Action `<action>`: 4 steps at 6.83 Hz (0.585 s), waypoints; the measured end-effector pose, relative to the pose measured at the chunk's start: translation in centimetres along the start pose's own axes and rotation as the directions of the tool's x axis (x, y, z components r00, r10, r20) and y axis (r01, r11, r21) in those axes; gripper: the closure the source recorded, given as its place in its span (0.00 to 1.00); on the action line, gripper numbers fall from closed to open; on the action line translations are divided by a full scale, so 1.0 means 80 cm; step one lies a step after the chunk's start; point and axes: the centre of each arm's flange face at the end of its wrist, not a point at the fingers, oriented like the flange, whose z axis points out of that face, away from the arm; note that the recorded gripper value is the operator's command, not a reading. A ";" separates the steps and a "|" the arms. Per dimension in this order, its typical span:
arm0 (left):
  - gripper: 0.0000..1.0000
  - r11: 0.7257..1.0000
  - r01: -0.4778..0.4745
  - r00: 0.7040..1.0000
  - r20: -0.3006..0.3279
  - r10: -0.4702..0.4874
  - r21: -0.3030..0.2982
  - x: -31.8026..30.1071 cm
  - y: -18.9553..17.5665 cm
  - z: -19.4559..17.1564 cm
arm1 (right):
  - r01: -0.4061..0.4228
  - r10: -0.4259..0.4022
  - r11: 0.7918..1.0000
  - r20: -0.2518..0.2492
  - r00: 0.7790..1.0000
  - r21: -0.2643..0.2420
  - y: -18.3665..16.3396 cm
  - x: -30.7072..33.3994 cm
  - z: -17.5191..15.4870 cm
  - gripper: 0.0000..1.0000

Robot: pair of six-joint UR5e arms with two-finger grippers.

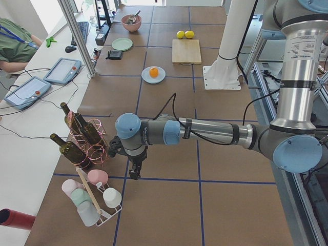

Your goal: Pick orange to plate

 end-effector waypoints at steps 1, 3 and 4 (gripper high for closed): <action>0.00 1.000 0.002 1.000 0.000 -0.002 -0.002 -0.001 0.001 0.001 | -0.027 0.027 1.000 0.002 1.000 -0.003 0.020 0.015 0.006 0.00; 0.00 1.000 0.005 1.000 -0.001 -0.005 -0.006 -0.003 0.003 0.004 | -0.102 0.103 0.994 -0.005 0.995 0.026 0.051 0.035 0.019 0.00; 0.00 1.000 0.005 1.000 0.000 -0.005 -0.007 -0.003 0.003 0.004 | -0.142 0.142 0.988 -0.007 0.990 0.054 0.061 0.041 0.025 0.00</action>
